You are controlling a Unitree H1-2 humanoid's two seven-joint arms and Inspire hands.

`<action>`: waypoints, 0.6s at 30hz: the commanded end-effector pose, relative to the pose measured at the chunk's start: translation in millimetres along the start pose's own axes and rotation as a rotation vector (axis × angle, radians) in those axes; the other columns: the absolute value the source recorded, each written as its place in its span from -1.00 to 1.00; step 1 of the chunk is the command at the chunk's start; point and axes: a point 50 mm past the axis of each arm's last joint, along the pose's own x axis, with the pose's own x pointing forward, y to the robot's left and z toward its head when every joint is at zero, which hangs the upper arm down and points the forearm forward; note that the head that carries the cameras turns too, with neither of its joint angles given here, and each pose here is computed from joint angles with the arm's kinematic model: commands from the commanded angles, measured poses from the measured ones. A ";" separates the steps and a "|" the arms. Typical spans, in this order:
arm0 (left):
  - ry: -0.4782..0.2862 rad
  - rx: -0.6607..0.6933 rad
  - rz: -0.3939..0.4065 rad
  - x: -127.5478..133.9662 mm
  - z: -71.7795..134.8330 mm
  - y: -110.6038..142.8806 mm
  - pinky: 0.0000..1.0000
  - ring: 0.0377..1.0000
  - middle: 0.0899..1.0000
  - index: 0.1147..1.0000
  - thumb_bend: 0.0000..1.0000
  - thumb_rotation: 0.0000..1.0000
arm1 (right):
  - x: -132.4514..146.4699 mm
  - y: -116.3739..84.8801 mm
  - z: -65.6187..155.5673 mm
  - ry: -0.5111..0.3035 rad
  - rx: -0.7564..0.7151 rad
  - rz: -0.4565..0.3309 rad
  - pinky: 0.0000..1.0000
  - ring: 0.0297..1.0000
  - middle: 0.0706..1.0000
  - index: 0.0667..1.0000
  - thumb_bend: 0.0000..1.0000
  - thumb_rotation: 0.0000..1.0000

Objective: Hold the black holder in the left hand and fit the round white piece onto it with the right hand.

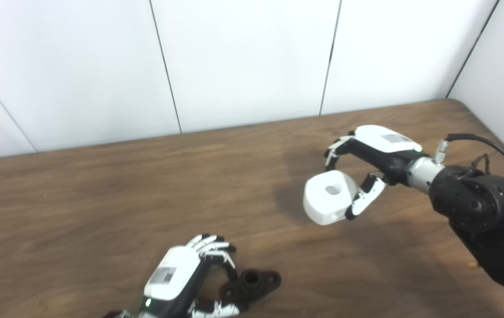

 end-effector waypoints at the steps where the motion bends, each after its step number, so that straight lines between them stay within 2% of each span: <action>1: 0.019 0.003 -0.089 0.2 0.8 -14.5 0.82 0.73 0.54 -0.16 0.04 -0.90 | -5.5 -14.5 12.3 -0.036 -0.032 -0.054 1.00 0.83 0.61 -0.10 0.05 -0.73; 8: 0.012 0.013 -0.086 7.7 3.9 -13.7 0.86 0.74 0.54 -0.16 0.04 -0.90 | -6.7 1.6 35.5 -0.116 -0.016 -0.017 1.00 0.80 0.59 -0.11 0.05 -0.72; 18: 0.016 0.014 -0.081 16.9 3.6 -19.8 0.88 0.75 0.54 -0.16 0.04 -0.90 | -8.8 25.7 53.3 -0.176 0.042 0.016 1.00 0.79 0.57 -0.11 0.05 -0.72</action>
